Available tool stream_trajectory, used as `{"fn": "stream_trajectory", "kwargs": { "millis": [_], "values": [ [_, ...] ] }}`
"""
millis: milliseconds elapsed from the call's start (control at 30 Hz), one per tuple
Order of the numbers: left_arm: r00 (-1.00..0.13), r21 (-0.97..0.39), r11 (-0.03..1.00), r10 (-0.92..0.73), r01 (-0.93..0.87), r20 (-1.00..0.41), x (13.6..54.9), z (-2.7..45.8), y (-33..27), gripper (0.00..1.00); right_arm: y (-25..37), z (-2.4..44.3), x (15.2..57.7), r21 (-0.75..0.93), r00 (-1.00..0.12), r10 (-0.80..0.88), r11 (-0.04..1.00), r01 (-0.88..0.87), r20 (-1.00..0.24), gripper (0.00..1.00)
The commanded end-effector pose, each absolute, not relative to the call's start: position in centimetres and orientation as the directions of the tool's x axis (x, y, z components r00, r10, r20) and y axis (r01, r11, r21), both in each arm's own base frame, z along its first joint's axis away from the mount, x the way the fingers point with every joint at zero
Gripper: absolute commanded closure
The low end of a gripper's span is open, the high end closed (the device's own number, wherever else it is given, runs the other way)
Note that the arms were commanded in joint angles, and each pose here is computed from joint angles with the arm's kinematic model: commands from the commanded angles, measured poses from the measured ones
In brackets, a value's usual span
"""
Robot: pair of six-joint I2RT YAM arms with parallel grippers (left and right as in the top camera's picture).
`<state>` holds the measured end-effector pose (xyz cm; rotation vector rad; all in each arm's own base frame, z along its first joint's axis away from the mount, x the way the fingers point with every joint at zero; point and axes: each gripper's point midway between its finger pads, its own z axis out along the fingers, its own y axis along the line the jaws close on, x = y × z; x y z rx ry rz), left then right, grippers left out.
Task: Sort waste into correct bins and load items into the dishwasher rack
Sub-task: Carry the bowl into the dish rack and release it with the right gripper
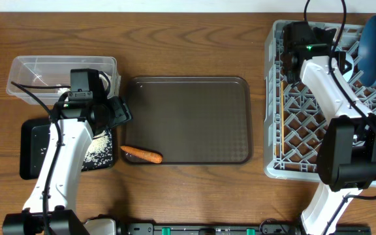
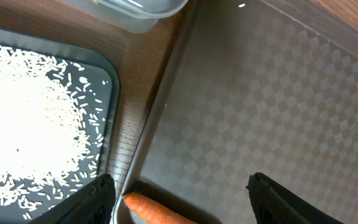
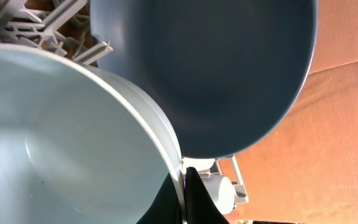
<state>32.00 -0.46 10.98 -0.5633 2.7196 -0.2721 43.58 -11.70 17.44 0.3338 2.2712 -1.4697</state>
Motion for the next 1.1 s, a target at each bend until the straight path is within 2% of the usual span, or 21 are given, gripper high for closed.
{"fn": "stream_trajectory", "kwargs": {
  "millis": [0, 300, 467, 700, 767, 800, 900, 1067],
  "values": [
    [-0.865, -0.245, 0.91, -0.4, -0.335, -0.301, 32.0, 11.0, -0.3, 0.29, -10.6, 14.9, 42.8, -0.816, -0.918, -0.029, 0.471, 0.336, -0.395, 0.99],
    [-0.865, -0.245, 0.91, -0.4, -0.335, -0.302, 32.0, 11.0, -0.3, 0.29, -7.3, 14.1, 42.8, -0.814, -0.931, -0.088, 0.52, 0.261, -0.355, 0.98],
    [-0.866, -0.245, 0.91, -0.4, -0.335, -0.301, 32.0, 11.0, -0.3, 0.29, -6.0, 12.8, 42.2, -0.794, -0.95, -0.1, 0.578, 0.187, -0.297, 0.92],
    [-0.866, -0.245, 0.91, -0.4, -0.335, -0.301, 32.0, 11.0, -0.3, 0.29, -5.9, 12.0, 40.7, -0.784, -0.97, -0.077, 0.604, 0.14, -0.232, 0.76],
    [-0.865, -0.245, 0.91, -0.4, -0.335, -0.302, 32.0, 11.0, -0.3, 0.29, -6.0, 12.0, 40.2, -0.786, -0.973, -0.063, 0.602, 0.142, -0.224, 0.67],
    [-0.865, -0.245, 0.91, -0.4, -0.335, -0.302, 32.0, 11.0, -0.3, 0.29, -6.0, 12.0, 40.0, -0.786, -0.973, -0.055, 0.6, 0.146, -0.222, 0.57],
    [-0.865, -0.245, 0.91, -0.4, -0.335, -0.302, 32.0, 11.0, -0.3, 0.29, -5.9, 12.0, 39.4, -0.788, -0.977, -0.048, 0.599, 0.138, -0.207, 0.39],
    [-0.865, -0.245, 0.91, -0.4, -0.335, -0.302, 32.0, 11.0, -0.3, 0.29, -4.9, 12.4, 39.3, -0.79, -0.977, -0.074, 0.601, 0.117, -0.201, 0.32]
  ]
}}
